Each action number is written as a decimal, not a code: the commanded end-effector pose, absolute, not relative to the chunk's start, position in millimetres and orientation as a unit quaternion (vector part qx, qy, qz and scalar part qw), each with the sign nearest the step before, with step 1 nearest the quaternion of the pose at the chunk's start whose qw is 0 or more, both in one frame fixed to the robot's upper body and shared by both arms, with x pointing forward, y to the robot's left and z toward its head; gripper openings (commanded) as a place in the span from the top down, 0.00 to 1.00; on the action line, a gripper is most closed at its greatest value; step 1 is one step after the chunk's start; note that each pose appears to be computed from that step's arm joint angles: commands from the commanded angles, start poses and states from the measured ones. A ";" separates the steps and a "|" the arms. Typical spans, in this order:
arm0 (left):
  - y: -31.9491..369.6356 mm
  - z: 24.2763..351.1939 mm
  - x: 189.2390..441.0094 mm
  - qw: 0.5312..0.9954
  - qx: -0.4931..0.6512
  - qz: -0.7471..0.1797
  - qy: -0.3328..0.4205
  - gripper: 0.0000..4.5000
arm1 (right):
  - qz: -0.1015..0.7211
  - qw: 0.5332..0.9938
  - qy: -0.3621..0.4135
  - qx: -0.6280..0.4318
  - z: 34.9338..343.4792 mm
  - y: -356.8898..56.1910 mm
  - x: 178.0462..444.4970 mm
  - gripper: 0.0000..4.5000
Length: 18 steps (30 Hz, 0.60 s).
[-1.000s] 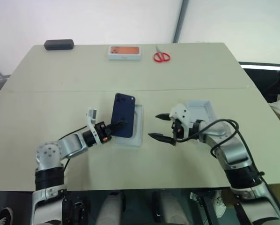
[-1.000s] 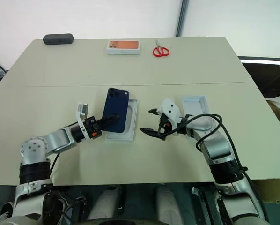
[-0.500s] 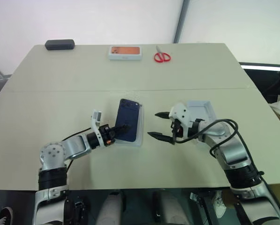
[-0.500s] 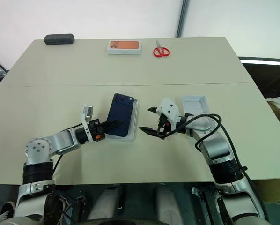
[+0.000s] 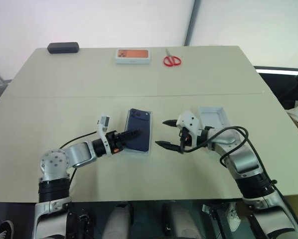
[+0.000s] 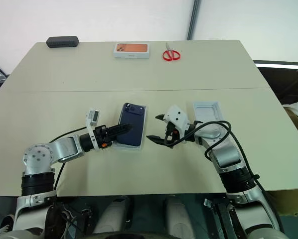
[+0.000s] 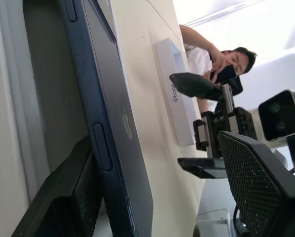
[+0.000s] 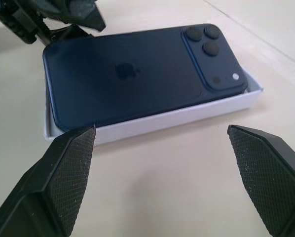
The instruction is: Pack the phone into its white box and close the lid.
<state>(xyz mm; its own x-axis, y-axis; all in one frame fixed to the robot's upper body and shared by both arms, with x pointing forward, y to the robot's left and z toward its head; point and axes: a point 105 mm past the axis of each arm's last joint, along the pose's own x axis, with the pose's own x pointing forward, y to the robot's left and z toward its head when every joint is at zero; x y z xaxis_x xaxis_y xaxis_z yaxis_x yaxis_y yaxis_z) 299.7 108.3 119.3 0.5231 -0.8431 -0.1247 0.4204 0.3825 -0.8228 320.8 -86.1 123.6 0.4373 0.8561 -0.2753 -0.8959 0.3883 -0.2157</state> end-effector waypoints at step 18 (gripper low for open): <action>114.5 128.5 290.5 0.816 -0.304 -0.417 0.262 0.19 | 0.535 0.828 0.026 -0.169 133.9 -70.3 323.8 0.00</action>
<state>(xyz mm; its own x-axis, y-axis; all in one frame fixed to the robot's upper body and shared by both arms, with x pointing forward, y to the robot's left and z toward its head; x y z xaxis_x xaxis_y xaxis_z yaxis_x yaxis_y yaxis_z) 292.9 117.0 121.6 0.5224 -0.8301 -0.1952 0.4849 0.4775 -0.7327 322.7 -73.6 123.9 0.4280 0.8677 -0.2530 -0.8989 0.3796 -0.2186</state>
